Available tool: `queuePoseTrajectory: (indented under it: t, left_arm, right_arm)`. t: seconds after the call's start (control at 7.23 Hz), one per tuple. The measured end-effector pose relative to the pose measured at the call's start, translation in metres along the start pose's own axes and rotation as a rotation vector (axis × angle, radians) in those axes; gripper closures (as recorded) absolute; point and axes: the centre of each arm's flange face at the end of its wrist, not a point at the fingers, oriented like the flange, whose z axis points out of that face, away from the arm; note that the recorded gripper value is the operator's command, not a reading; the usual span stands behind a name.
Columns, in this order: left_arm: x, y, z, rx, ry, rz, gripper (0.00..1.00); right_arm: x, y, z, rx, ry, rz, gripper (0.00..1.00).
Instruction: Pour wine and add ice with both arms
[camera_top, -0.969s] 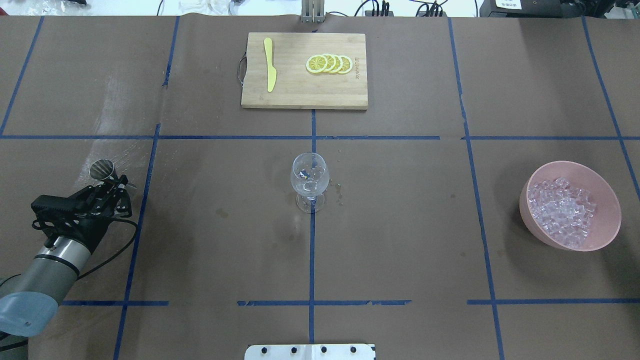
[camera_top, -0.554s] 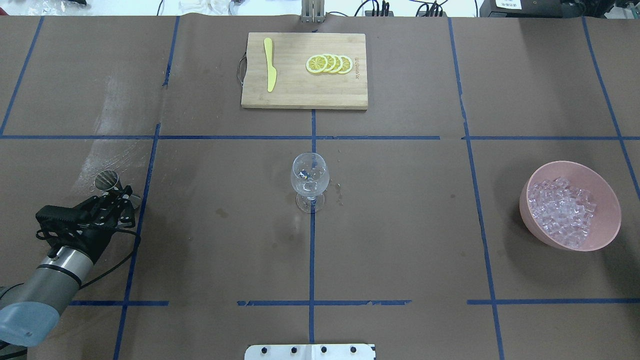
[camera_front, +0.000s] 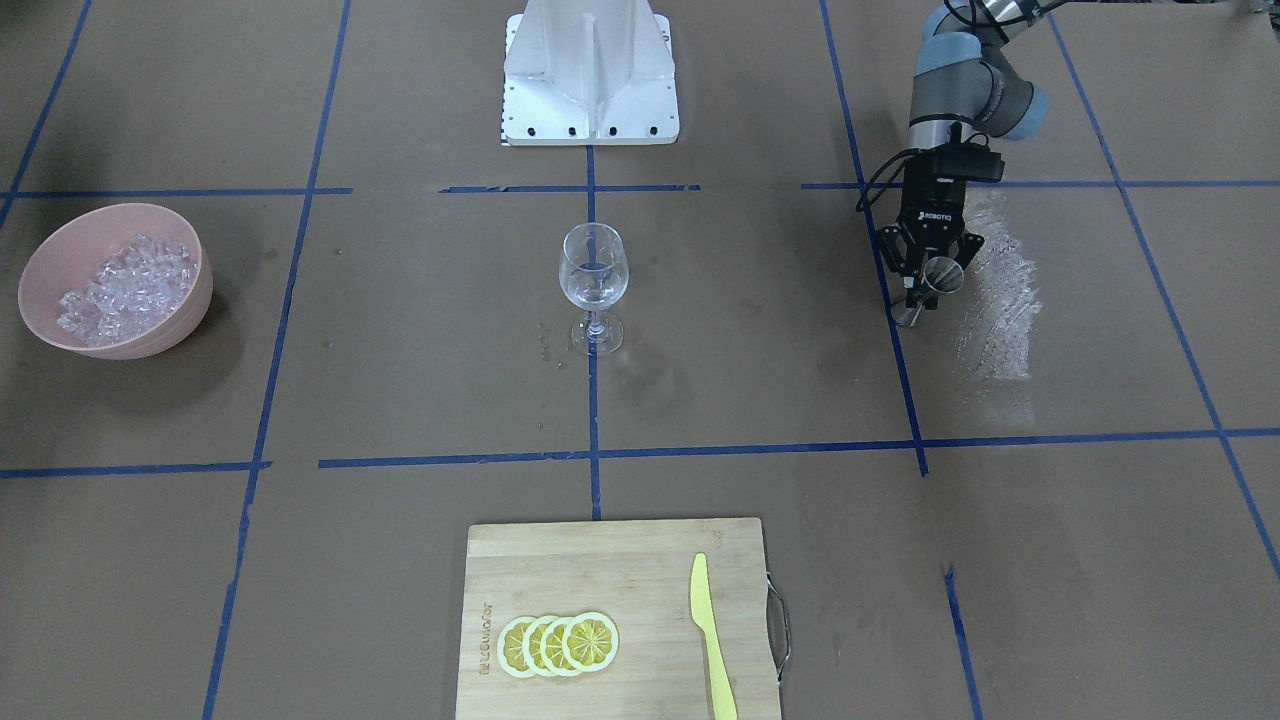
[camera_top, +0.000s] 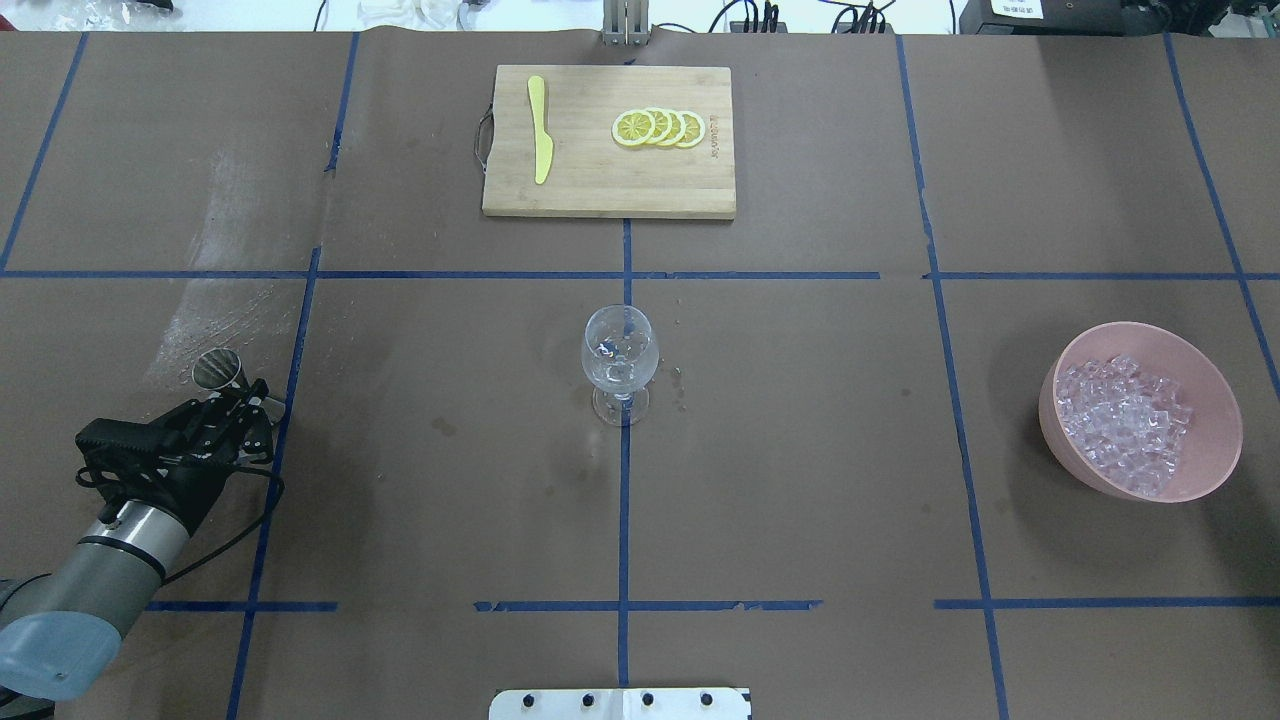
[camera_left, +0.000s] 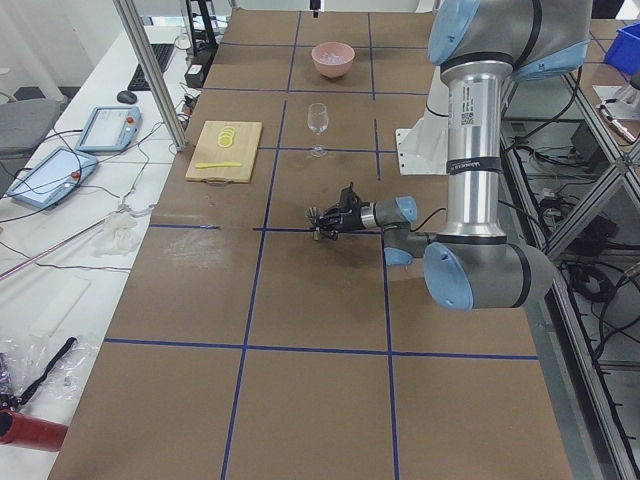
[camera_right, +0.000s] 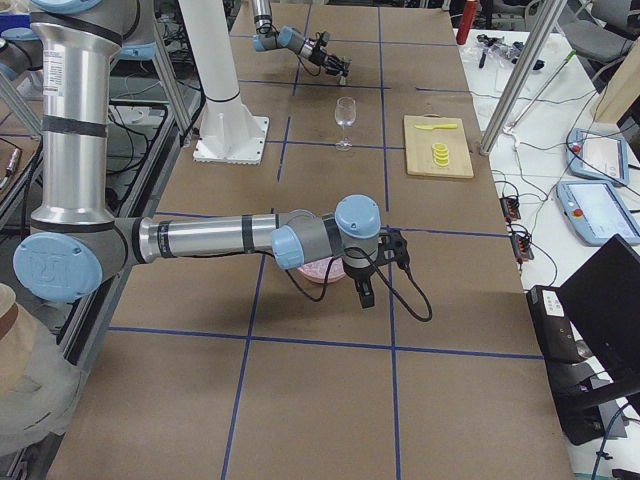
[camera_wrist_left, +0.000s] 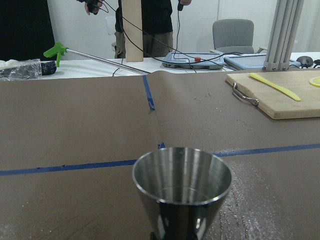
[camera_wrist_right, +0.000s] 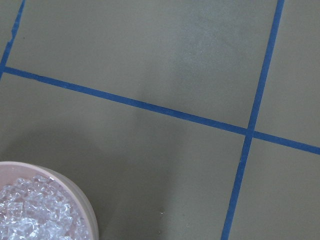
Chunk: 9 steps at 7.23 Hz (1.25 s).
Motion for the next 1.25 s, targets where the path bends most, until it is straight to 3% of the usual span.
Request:
queuePoseTrajectory:
  t: [0.55,0.97,1.25]
  left_arm:
    - [0.000,-0.005,-0.004,0.068,-0.026,0.001,0.01]
    - [0.010,-0.041,-0.015,0.196,-0.045,-0.051,0.01]
    - [0.006,-0.060,-0.025,0.250,-0.013,-0.036,0.01]
  right_arm:
    - [-0.001,0.000,-0.001,0.002,0.000,0.005,0.00]
    - [-0.003,-0.002,-0.003,0.007,-0.001,0.006,0.00]
    - [-0.005,-0.003,-0.004,0.010,-0.001,0.008,0.00]
